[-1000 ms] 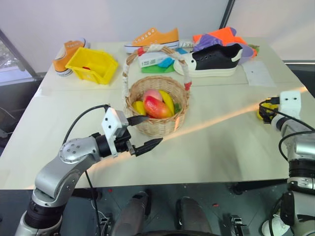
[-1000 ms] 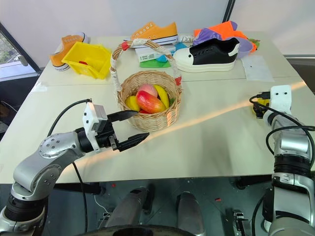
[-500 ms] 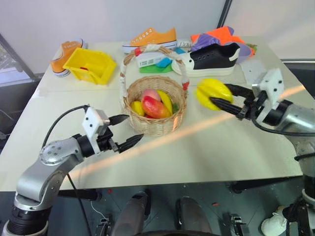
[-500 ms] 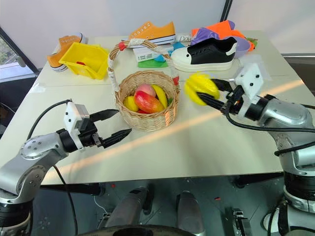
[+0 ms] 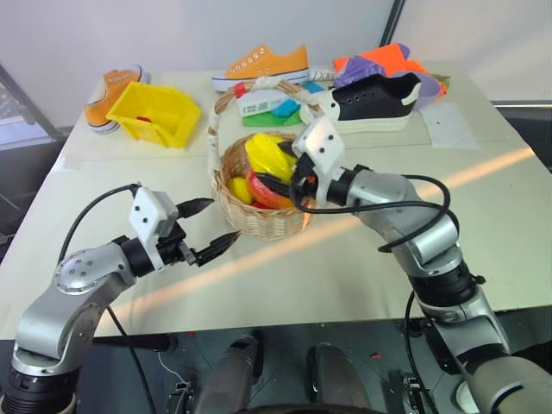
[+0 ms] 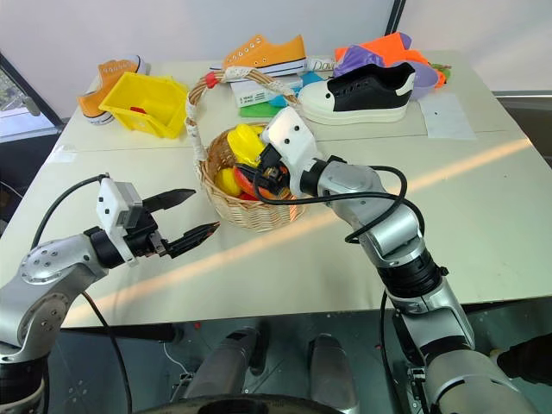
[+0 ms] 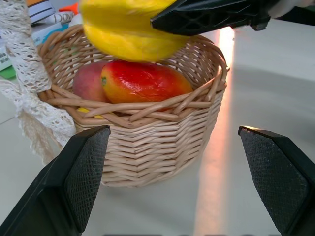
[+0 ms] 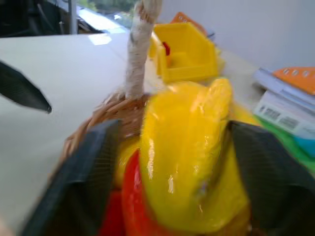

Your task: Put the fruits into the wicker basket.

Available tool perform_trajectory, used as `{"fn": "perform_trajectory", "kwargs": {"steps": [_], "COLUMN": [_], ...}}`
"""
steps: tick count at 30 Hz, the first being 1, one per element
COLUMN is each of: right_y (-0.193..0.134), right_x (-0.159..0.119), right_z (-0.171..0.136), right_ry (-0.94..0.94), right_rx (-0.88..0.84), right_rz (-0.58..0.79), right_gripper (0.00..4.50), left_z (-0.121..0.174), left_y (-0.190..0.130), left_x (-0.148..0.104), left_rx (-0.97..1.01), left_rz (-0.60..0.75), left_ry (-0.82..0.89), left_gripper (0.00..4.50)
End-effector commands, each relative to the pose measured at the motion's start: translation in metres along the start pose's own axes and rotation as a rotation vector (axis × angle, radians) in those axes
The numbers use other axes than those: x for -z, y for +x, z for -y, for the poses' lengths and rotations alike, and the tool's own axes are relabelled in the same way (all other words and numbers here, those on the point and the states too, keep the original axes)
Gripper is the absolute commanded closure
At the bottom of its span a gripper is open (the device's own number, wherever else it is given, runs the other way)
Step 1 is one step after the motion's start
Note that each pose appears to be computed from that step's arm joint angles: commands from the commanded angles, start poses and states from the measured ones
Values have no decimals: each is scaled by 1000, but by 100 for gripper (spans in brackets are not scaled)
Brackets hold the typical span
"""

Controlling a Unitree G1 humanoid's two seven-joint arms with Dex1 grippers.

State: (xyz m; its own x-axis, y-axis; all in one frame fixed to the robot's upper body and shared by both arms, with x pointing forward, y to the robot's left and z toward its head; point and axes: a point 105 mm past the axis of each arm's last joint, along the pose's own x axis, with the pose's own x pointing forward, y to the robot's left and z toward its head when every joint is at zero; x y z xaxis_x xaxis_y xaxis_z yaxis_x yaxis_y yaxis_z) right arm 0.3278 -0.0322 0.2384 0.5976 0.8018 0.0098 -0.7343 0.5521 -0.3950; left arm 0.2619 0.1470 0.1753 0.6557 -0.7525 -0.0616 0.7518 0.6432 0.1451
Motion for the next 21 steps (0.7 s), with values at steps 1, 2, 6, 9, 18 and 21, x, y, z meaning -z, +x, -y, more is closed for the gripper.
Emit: {"fn": "perform_trajectory", "kwargs": {"steps": [1, 2, 6, 9, 18, 21], "right_y": [-34, -44, -75, -73, -31, -30], "right_x": [-28, -29, -21, -10, 9, 11], "right_z": [-1, -1, 23, 44, 73, 77], "right_ry": [-25, 5, 82, 62, 103, 112], "right_rx": [-89, -117, -56, 64, 215, 236], "right_rz": [111, 110, 65, 17, 21, 21], "right_gripper": [5, 5, 5, 5, 129, 277], "left_z": [6, 7, 9, 10, 11, 13], "left_y": [0, 0, 5, 11, 19, 17], "left_x": [-10, -9, -10, -11, -16, -17], "left_rx": [10, 11, 32, 54, 75, 70], "left_rz": [32, 32, 42, 51, 67, 68], "left_ry": [23, 21, 14, 14, 23, 25], "left_gripper": [0, 0, 0, 0, 0, 0]}}
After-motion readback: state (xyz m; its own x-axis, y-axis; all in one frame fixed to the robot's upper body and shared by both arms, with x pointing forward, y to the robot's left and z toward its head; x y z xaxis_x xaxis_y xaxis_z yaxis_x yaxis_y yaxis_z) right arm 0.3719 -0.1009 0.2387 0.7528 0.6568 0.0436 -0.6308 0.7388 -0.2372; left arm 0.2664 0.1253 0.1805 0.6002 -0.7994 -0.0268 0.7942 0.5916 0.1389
